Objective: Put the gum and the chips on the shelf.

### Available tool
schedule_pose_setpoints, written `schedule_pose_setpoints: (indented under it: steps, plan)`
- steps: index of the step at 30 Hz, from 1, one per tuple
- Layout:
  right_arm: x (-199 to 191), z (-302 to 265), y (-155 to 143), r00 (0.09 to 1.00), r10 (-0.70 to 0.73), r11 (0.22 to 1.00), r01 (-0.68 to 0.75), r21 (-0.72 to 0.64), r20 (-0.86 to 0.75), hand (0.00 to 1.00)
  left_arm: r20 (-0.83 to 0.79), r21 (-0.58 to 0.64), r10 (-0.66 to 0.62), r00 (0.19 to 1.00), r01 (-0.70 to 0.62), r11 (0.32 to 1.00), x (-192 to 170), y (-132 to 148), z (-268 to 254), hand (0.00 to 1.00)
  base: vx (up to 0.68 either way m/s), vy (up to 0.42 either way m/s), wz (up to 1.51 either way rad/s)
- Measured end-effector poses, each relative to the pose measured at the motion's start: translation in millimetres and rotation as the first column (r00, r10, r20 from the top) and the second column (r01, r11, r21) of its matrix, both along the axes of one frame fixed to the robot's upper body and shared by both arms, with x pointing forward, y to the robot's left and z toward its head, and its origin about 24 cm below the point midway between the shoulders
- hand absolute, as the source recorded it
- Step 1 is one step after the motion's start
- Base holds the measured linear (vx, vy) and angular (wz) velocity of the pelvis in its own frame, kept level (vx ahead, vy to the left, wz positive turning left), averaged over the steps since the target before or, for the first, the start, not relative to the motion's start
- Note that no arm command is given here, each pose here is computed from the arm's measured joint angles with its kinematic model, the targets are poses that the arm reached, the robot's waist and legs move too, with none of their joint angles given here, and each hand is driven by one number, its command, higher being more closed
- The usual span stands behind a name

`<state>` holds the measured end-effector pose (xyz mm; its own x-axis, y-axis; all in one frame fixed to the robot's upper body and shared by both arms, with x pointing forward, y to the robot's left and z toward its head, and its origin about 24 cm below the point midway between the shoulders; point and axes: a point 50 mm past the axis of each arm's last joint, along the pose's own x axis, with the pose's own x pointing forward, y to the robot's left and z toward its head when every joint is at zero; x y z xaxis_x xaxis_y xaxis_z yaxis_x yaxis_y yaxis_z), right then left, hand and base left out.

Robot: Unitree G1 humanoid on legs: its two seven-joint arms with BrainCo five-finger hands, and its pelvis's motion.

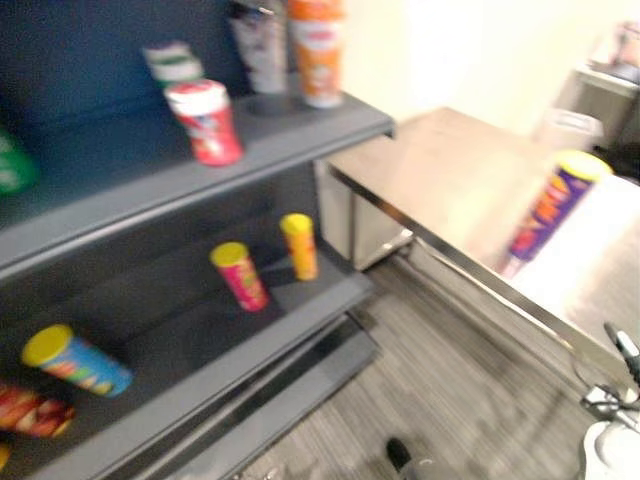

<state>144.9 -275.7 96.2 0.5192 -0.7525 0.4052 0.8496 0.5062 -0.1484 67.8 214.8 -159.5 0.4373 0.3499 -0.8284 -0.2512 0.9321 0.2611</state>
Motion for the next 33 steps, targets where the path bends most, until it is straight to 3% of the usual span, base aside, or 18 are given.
schedule_pose_setpoints:
  steps: [3,6,13,19,22,33]
  plan:
    - [1,9,15,0.996,0.085,0.996,-0.084,-0.028,0.024,0.00,0.057,0.005,-0.008,0.998,0.008,1.000,23,1,5,0.00,0.01,-0.003,-1.34]
    - [13,15,24,0.986,0.160,0.986,-0.157,-0.050,0.055,0.00,0.039,0.005,-0.014,0.999,0.014,1.000,18,1,3,0.00,0.08,-0.116,-1.33]
    - [30,2,40,0.949,0.309,0.946,-0.313,-0.086,-0.058,0.00,0.054,-0.018,-0.043,0.998,0.044,0.999,27,-10,3,0.00,0.14,-0.185,-0.54]
    - [22,9,32,0.958,0.276,0.947,-0.285,-0.148,-0.074,0.00,0.133,-0.064,-0.171,0.976,0.181,0.981,60,-46,8,0.00,0.07,-0.120,-0.07]
    - [14,20,31,0.964,0.261,0.946,-0.265,-0.185,-0.045,0.00,0.152,-0.064,-0.190,0.970,0.202,0.977,66,-51,10,0.00,-0.03,-0.036,-0.32]
    - [25,41,44,0.934,0.352,0.911,-0.326,-0.253,0.061,0.00,0.134,-0.041,0.096,0.986,-0.091,0.995,36,-10,7,0.00,0.08,0.040,-0.48]
